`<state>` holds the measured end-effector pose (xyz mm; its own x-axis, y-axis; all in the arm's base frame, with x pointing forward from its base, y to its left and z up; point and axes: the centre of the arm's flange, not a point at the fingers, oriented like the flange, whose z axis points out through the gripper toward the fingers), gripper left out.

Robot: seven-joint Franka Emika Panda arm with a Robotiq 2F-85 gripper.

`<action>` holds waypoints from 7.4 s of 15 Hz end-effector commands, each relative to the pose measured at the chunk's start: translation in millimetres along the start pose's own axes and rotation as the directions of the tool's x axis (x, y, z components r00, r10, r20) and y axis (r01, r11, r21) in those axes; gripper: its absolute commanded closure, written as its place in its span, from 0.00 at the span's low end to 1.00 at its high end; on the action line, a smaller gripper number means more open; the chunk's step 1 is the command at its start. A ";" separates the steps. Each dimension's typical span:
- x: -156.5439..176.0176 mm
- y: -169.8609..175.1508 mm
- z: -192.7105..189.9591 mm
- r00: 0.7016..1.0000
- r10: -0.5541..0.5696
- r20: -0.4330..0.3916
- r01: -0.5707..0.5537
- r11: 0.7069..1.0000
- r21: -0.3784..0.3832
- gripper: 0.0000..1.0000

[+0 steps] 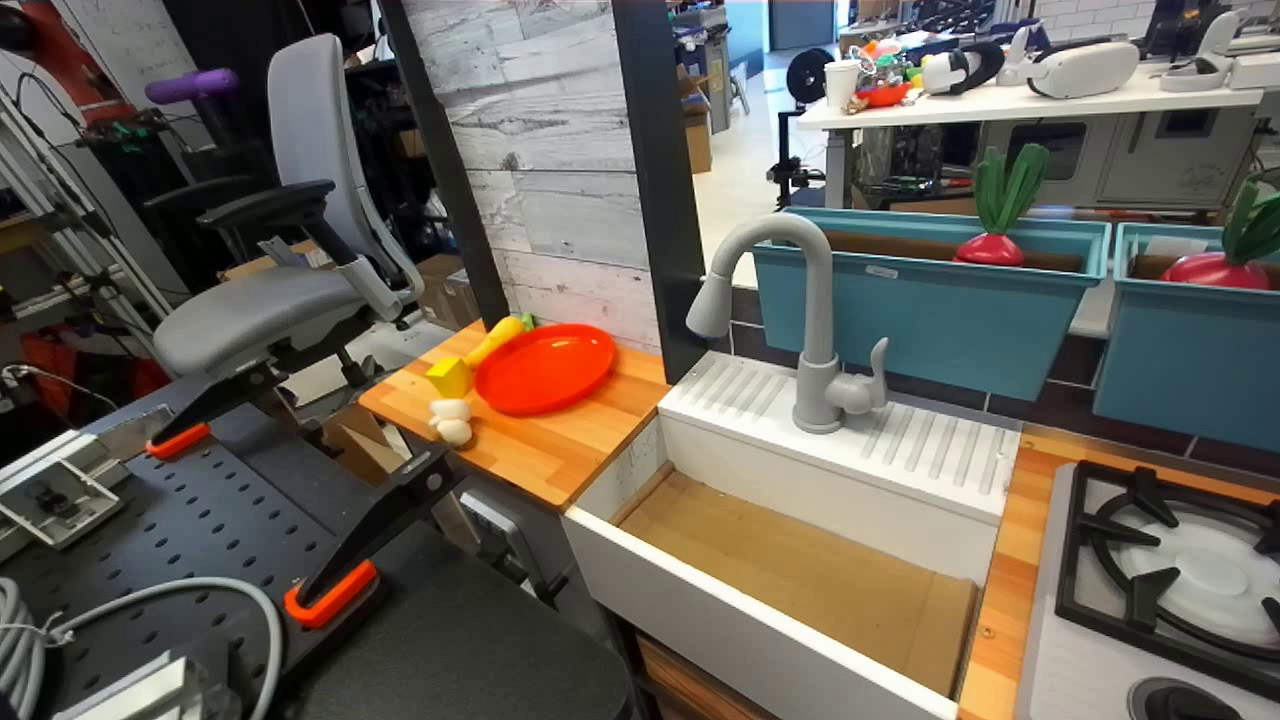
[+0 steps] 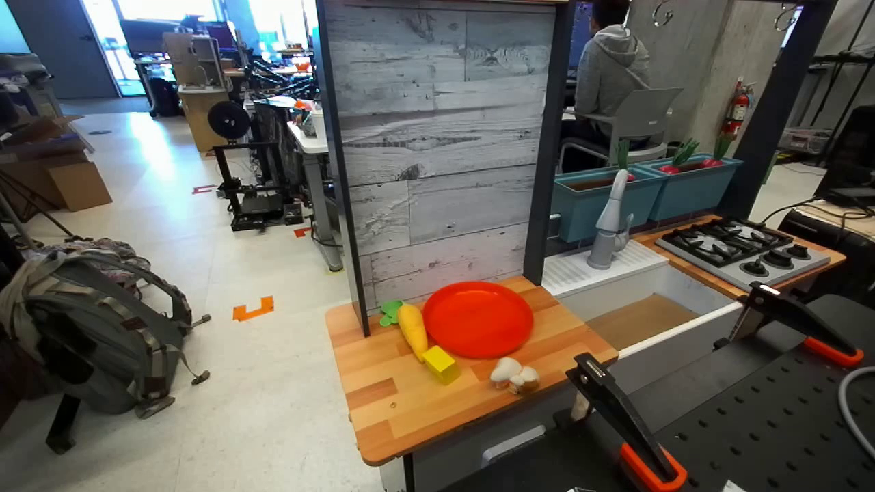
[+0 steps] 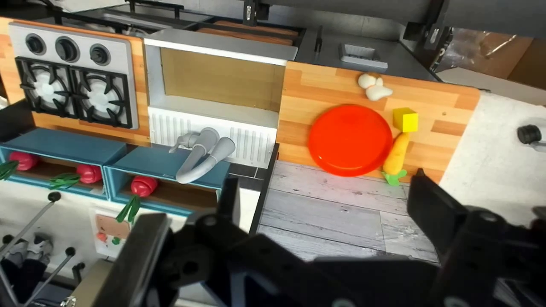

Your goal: Put the yellow block on the plate

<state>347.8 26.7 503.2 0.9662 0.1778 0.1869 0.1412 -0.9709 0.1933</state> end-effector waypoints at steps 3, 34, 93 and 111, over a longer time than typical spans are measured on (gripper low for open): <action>36.1 -50.0 55.5 0.999 0.004 -0.046 -0.001 0.998 0.066 0.00; 86.7 -192.5 329.3 0.986 -0.070 0.153 0.037 0.977 0.209 0.00; 145.0 -158.4 490.1 0.973 0.163 0.162 -0.150 0.985 -0.090 0.92; 165.9 -167.3 505.9 0.973 0.197 0.123 -0.186 0.978 -0.094 0.01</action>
<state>593.7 131.3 4.5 0.9962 -0.0301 0.0816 -0.0502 -0.9650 0.2573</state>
